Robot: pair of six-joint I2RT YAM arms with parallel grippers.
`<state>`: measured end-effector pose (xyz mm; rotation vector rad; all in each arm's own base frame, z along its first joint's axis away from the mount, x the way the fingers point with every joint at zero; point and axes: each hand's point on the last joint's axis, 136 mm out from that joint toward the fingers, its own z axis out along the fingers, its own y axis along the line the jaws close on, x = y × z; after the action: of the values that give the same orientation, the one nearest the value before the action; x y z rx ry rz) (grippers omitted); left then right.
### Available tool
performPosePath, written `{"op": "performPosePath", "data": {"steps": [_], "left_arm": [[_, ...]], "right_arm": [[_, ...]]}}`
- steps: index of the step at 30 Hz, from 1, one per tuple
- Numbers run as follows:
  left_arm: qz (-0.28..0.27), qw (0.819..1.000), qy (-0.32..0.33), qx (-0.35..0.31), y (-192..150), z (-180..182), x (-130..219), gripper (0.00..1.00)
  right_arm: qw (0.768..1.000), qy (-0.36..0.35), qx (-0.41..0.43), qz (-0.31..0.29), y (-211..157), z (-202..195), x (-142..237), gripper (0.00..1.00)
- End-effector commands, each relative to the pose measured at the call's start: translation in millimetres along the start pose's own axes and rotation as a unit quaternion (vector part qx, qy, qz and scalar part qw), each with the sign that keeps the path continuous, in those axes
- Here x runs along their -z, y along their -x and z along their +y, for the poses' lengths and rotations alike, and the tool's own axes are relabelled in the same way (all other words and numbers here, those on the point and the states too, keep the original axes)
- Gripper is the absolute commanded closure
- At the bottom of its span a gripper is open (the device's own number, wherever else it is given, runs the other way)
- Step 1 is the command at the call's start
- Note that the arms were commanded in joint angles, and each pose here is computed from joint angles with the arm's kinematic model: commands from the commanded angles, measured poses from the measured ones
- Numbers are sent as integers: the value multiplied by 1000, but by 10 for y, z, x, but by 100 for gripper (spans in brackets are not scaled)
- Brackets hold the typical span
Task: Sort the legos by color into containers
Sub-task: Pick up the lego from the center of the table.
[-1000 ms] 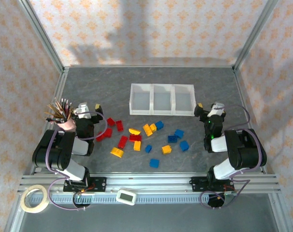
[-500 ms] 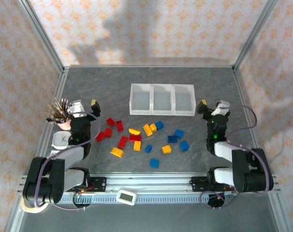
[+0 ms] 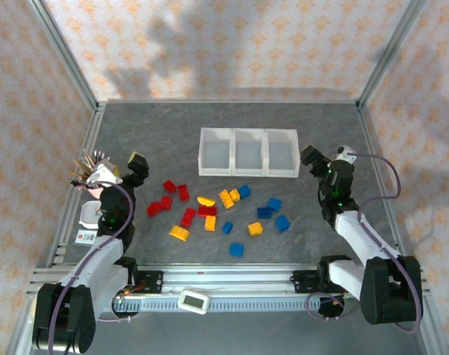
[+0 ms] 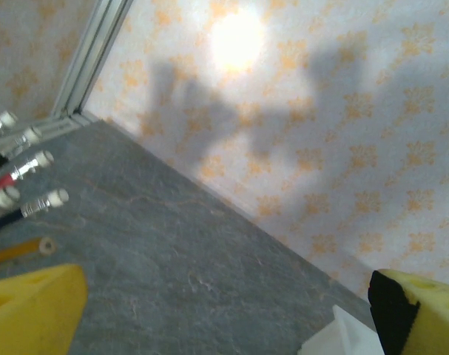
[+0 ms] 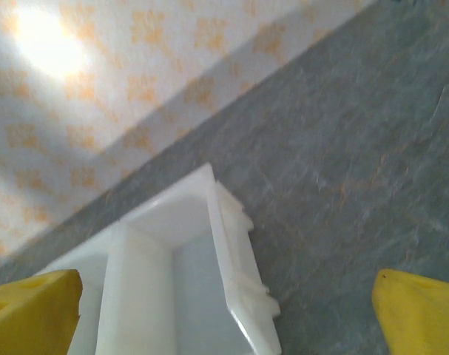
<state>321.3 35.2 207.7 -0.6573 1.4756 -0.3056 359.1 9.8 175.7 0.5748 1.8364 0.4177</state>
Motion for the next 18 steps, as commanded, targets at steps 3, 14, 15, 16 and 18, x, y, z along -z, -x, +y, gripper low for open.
{"op": "performPosePath", "data": {"steps": [3,14,15,16,18], "left_arm": [[92,995,-14,24,-209,-130,-52,1],[197,978,-63,22,-641,-454,95,1],[206,976,-65,19,-683,-487,119,1],[213,974,-69,19,-722,-523,140,1],[232,969,-80,21,-823,-600,202,1]], "right_arm": [[998,-1,-4,64,-144,125,37,0],[987,-16,42,155,-528,264,102,0],[985,-17,43,166,-574,261,108,0],[983,-19,44,176,-617,257,108,0],[978,-18,49,201,-729,258,118,0]]}}
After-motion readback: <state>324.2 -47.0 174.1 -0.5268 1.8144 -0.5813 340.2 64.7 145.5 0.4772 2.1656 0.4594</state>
